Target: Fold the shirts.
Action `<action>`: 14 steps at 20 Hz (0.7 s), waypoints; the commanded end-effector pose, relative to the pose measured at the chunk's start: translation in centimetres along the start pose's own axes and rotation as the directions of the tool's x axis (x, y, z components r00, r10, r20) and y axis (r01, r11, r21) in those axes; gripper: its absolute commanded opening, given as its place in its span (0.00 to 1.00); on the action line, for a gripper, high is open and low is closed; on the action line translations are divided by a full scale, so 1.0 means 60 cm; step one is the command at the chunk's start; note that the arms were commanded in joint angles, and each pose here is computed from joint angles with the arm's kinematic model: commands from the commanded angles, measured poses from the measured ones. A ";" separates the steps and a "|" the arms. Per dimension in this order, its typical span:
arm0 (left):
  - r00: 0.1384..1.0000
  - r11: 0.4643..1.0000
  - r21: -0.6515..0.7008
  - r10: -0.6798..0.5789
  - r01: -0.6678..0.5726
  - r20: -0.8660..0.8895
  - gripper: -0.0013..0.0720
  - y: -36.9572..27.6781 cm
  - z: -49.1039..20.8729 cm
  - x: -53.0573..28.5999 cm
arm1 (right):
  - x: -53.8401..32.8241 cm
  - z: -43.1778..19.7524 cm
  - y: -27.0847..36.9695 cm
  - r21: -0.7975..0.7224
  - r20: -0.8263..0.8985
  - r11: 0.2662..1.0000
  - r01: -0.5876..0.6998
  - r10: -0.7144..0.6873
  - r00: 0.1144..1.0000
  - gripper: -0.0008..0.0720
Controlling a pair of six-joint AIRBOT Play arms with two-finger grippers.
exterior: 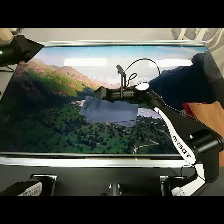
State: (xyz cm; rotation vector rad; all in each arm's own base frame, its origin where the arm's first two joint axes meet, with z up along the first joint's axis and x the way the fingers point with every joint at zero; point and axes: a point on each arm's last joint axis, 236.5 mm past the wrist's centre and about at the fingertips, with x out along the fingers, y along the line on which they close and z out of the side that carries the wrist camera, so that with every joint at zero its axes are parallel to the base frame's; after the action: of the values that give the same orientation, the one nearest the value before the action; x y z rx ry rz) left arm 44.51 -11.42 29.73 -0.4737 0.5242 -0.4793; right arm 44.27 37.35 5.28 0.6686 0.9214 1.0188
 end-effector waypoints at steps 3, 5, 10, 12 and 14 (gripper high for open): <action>0.997 0.995 0.088 0.060 -0.056 -0.052 0.05 0.014 -0.021 -0.020 | -0.170 0.005 -0.098 -0.102 -0.125 0.970 0.220 -0.232 0.965 0.95; 0.993 0.990 0.109 0.101 -0.093 -0.069 0.05 0.032 -0.028 -0.021 | -0.305 -0.062 -0.199 -0.137 -0.326 0.870 0.474 -0.491 0.808 0.95; 0.984 0.992 0.087 0.105 -0.093 -0.144 0.05 0.047 -0.077 0.003 | -0.366 -0.188 -0.279 0.019 -0.496 0.806 0.592 -0.506 0.705 0.94; 0.978 0.994 0.079 0.095 -0.082 -0.187 0.05 0.046 -0.107 0.017 | -0.309 -0.181 -0.281 0.134 -0.405 0.836 0.532 -0.443 0.800 0.94; 0.974 0.995 0.082 0.081 -0.065 -0.212 0.05 0.036 -0.125 0.026 | -0.271 -0.170 -0.286 0.207 -0.349 0.844 0.495 -0.409 0.843 0.94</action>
State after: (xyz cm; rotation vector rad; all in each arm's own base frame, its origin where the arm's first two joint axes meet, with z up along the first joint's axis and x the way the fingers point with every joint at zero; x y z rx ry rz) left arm 42.60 -11.65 23.80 -0.3381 0.6873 -0.4595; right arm 37.82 14.62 -6.96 0.3585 1.4708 0.5967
